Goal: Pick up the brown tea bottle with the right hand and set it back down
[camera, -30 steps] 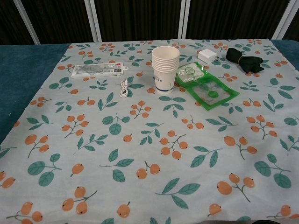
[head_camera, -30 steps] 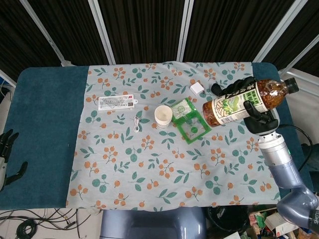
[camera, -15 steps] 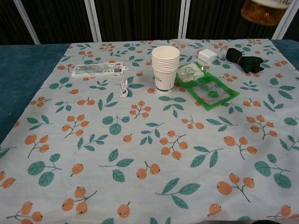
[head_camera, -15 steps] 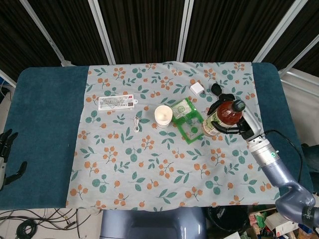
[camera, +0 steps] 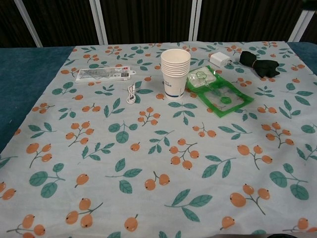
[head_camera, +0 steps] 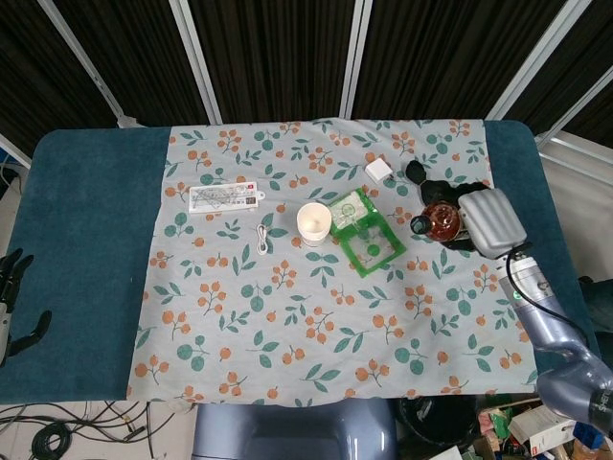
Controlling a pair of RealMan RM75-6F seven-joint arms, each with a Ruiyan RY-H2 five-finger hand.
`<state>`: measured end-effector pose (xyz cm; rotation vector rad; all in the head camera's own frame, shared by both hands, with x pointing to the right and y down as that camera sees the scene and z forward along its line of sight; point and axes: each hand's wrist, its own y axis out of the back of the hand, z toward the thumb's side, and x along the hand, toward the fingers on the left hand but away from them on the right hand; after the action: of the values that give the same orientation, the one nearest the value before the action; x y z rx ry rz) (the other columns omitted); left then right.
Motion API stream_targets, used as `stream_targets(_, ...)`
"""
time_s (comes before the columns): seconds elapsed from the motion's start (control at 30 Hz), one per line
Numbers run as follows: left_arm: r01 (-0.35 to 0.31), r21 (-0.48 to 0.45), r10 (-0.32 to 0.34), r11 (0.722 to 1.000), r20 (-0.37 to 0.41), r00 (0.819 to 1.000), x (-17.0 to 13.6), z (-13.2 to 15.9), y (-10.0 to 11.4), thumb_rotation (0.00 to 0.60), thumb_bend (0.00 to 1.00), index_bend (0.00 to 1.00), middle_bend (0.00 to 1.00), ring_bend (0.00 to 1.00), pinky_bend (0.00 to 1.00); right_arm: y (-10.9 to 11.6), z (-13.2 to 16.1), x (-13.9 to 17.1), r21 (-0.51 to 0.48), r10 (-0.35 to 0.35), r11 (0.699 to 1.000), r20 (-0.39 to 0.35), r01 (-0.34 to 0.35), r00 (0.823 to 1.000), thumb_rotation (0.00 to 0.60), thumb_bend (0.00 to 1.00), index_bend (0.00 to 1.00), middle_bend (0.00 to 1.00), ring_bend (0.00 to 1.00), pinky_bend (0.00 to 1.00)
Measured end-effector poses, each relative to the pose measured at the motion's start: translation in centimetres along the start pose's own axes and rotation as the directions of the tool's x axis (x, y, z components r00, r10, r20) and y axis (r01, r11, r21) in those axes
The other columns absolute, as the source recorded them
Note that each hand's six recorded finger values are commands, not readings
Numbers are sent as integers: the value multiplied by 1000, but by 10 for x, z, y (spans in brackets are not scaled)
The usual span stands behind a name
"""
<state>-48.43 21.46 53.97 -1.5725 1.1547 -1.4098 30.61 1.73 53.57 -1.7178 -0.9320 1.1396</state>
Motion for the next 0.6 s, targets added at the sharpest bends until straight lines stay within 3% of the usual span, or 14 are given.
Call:
stream_targets(0.07, 0, 1, 0, 1000, 1, 1000, 0, 0, 0, 600, 368, 21, 0, 0, 0, 17, 5, 0, 34, -41, 999, -5, 42, 999, 600, 446, 602, 558, 558, 556)
stream_targets(0.17, -3, 0, 3, 1000, -2, 1000, -1, 0, 0, 600, 368, 21, 0, 0, 0, 36, 18, 3, -6, -95, 995, -20, 95, 995, 600, 446, 603, 557, 558, 551)
stream_targets(0.27, -3, 3, 3, 1000, -2, 1000, -1, 0, 1, 600, 368, 20, 0, 0, 0, 45, 29, 8, -122, -113, 987, -32, 108, 993, 600, 446, 602, 557, 558, 545)
stream_targets(0.37, -2, 3, 2, 1000, -1, 1000, -2, 0, 0, 600, 368, 21, 0, 0, 0, 52, 39, 14, -301, -117, 949, -49, 97, 992, 600, 445, 603, 556, 558, 544)
stream_targets(0.47, -3, 3, 3, 1000, -2, 1000, -2, 0, 0, 600, 368, 20, 0, 0, 0, 59, 47, 21, -503, -120, 862, -76, 66, 990, 600, 446, 603, 557, 558, 543)
stream_targets(0.57, -4, 2, 4, 1000, -2, 1000, -2, 0, 1, 600, 368, 21, 0, 0, 0, 65, 53, 27, -691, -129, 723, -108, 19, 986, 600, 446, 603, 558, 559, 544)
stream_targets(0.6, -4, 2, 4, 1000, -2, 1000, -1, 0, 1, 600, 368, 20, 0, 0, 0, 66, 54, 29, -756, -134, 655, -119, -3, 984, 600, 446, 603, 558, 559, 544)
